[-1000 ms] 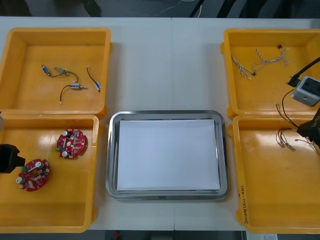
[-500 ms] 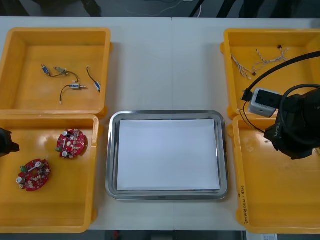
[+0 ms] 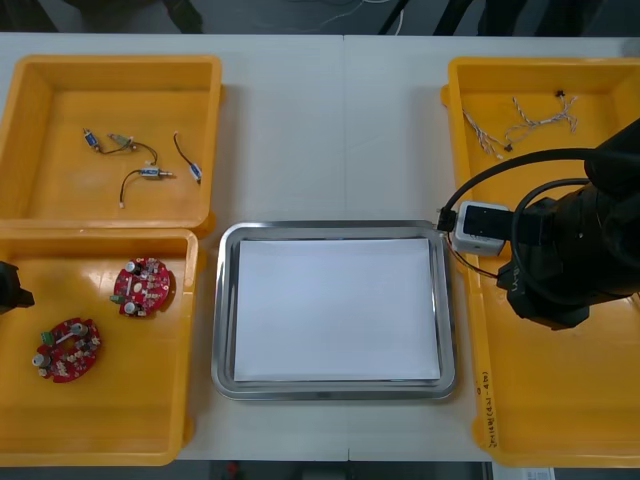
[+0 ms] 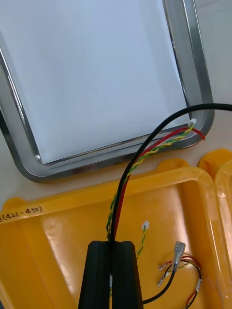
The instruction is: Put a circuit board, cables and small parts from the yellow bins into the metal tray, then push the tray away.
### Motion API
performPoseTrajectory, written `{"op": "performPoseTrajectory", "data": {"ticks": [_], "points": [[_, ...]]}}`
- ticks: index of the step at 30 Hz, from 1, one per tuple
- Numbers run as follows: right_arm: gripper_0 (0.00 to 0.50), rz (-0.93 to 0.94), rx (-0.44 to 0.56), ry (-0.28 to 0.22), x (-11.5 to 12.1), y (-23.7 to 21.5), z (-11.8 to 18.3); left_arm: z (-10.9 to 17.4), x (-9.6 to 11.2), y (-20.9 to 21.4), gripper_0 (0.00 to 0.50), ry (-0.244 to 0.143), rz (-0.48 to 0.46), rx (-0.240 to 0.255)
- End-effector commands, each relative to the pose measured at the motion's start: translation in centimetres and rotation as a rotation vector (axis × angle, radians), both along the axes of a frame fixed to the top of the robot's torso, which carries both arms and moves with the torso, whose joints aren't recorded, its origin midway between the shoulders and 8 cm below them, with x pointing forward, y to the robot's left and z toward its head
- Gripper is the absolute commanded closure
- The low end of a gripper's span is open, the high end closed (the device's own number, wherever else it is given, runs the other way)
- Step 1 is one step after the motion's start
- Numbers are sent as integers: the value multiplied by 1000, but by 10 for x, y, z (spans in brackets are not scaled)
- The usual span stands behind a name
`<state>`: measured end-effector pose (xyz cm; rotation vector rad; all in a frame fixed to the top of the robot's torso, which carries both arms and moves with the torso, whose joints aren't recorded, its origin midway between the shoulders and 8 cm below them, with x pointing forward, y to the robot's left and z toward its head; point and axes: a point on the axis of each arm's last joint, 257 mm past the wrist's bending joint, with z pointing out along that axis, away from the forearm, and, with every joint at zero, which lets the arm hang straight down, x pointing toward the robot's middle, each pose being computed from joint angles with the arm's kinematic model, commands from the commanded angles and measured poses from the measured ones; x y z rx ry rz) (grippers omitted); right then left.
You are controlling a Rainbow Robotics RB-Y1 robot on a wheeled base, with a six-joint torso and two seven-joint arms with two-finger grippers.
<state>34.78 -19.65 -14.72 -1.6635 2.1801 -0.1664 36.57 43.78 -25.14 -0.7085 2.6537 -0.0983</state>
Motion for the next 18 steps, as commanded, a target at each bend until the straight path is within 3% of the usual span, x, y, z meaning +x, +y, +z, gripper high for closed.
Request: {"op": "performPoseTrajectory", "data": {"ticks": [1, 18], "points": [[500, -26, -15, -41, 3, -3, 12, 0, 11, -2, 0, -19, -25, 15], [500, -32, -24, -39, 4, -5, 11, -45, 6, -2, 0, -2, -25, 7]]}}
